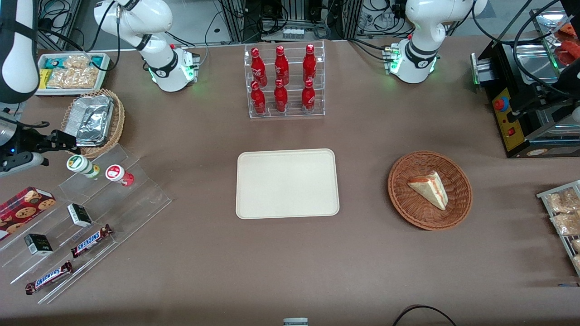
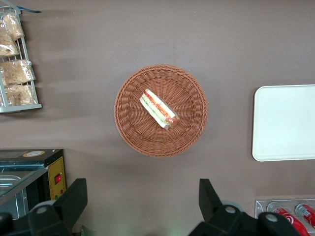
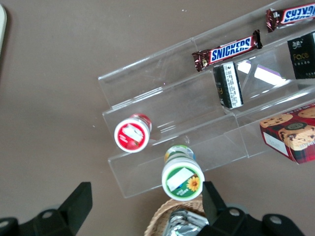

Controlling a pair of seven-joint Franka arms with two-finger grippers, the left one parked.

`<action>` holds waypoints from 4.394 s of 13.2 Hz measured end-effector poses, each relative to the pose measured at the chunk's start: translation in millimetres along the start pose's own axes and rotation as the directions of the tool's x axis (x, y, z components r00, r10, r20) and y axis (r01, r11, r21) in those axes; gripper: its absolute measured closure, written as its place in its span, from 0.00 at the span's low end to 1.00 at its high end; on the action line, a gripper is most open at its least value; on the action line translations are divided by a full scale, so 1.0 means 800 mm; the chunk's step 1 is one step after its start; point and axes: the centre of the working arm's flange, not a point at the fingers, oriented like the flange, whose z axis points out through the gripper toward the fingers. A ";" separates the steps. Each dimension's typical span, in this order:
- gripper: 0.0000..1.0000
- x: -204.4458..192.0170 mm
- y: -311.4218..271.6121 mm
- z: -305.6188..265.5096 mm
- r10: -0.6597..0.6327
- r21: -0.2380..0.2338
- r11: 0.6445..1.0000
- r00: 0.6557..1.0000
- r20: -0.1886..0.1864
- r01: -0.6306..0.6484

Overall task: Place green gum on tray
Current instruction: 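Move the right gripper down over the green-and-white gum bottle on the stand, then close the right gripper on the green-and-white gum bottle, then lift the gum bottle and carry it over the cream tray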

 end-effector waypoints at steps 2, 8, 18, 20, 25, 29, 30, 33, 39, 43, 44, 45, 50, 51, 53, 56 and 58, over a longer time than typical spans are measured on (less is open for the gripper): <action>0.00 -0.022 0.009 0.017 -0.121 -0.017 0.993 0.992 -0.028 0.121; 0.00 -0.062 0.022 0.076 -0.219 -0.037 0.975 0.974 -0.054 0.218; 0.00 -0.075 0.023 0.116 -0.271 -0.094 0.960 0.959 -0.085 0.263; 0.00 -0.072 0.025 0.119 -0.273 -0.106 0.959 0.958 -0.088 0.263; 0.02 -0.067 0.026 0.132 -0.277 -0.108 0.957 0.958 -0.079 0.268; 0.33 -0.065 0.024 0.134 -0.280 -0.106 0.956 0.957 -0.076 0.272; 0.41 -0.065 0.024 0.134 -0.281 -0.107 0.956 0.957 -0.077 0.272; 0.41 -0.060 0.026 0.124 -0.283 -0.107 0.956 0.956 -0.076 0.275; 0.41 -0.022 0.016 0.034 -0.276 -0.025 0.961 0.961 -0.027 0.275; 0.41 0.046 -0.072 0.006 -0.250 -0.011 0.968 0.968 -0.016 0.249; 0.41 0.063 -0.102 0.000 -0.233 -0.005 0.972 0.972 -0.007 0.233; 0.41 0.079 -0.131 -0.006 -0.214 0.000 0.977 0.977 0.003 0.214; 0.41 0.145 -0.264 0.001 -0.086 -0.012 0.996 0.996 0.038 0.086; 0.41 0.156 -0.297 0.009 -0.051 -0.018 0.998 0.998 0.047 0.052; 0.41 0.179 -0.366 0.023 0.011 -0.032 0.999 0.998 0.056 -0.010; 0.41 0.218 -0.457 0.044 0.099 -0.023 0.995 0.994 0.053 -0.098; 0.41 0.243 -0.503 0.067 0.148 -0.036 0.988 0.988 0.032 -0.147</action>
